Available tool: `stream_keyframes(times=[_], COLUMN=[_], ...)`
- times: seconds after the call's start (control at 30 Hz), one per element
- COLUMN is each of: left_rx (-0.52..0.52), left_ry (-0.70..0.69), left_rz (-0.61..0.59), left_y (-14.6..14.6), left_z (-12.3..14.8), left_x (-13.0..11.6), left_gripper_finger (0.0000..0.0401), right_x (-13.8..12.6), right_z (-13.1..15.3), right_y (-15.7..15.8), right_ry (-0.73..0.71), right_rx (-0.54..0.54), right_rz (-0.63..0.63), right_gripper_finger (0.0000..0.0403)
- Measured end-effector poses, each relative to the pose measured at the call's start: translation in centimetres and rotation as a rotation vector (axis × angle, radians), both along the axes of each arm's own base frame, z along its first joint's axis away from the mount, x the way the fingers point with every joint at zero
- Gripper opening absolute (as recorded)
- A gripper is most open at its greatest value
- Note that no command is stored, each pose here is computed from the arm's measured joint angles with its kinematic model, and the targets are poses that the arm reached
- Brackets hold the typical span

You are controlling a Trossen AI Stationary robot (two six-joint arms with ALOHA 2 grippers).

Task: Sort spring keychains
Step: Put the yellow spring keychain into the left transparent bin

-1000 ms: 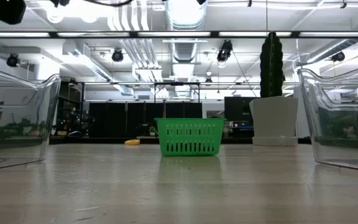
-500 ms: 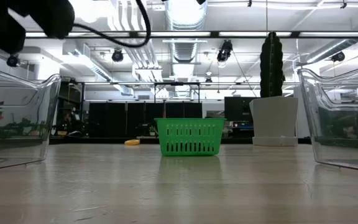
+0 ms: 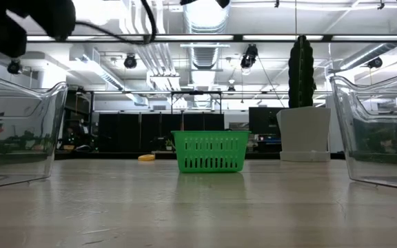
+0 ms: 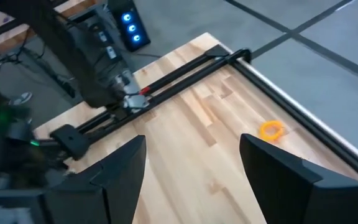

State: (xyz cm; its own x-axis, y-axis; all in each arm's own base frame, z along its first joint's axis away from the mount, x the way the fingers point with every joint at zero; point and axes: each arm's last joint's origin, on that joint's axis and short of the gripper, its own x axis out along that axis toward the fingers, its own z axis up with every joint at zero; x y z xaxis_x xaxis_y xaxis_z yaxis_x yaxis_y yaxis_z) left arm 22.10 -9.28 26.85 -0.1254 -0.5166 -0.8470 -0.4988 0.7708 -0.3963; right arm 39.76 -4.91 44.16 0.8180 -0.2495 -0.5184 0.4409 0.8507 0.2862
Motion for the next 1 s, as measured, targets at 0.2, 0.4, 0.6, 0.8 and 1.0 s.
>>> stream_keyframes(times=[0.2,0.4,0.6,0.8,1.0], left_rx=[0.119,0.131,0.115,0.137,0.118], left_ry=[-0.187,-0.543,-1.017,-1.336,-1.476], left_rz=[0.221,0.502,0.767,0.942,0.952], left_y=[2.0,3.3,4.9,6.2,6.4], left_z=[3.5,7.5,12.2,15.5,16.9], left_x=[-2.4,-4.2,-6.3,-8.3,-8.8], left_gripper_finger=[0.0135,0.0135,0.0135,0.0135,0.0135], right_x=[-0.3,0.8,2.7,4.4,5.7], right_z=[0.0,-1.3,-4.7,-8.8,-13.5], right_y=[-2.5,-5.0,-7.5,-10.9,-15.0], right_ry=[-0.007,-0.022,0.059,0.133,0.186], right_rx=[0.000,0.071,0.129,0.172,0.228], right_rz=[-0.061,-0.013,-0.013,-0.070,-0.153], right_gripper_finger=[0.0251,0.0247,0.0244,0.0243,0.0241])
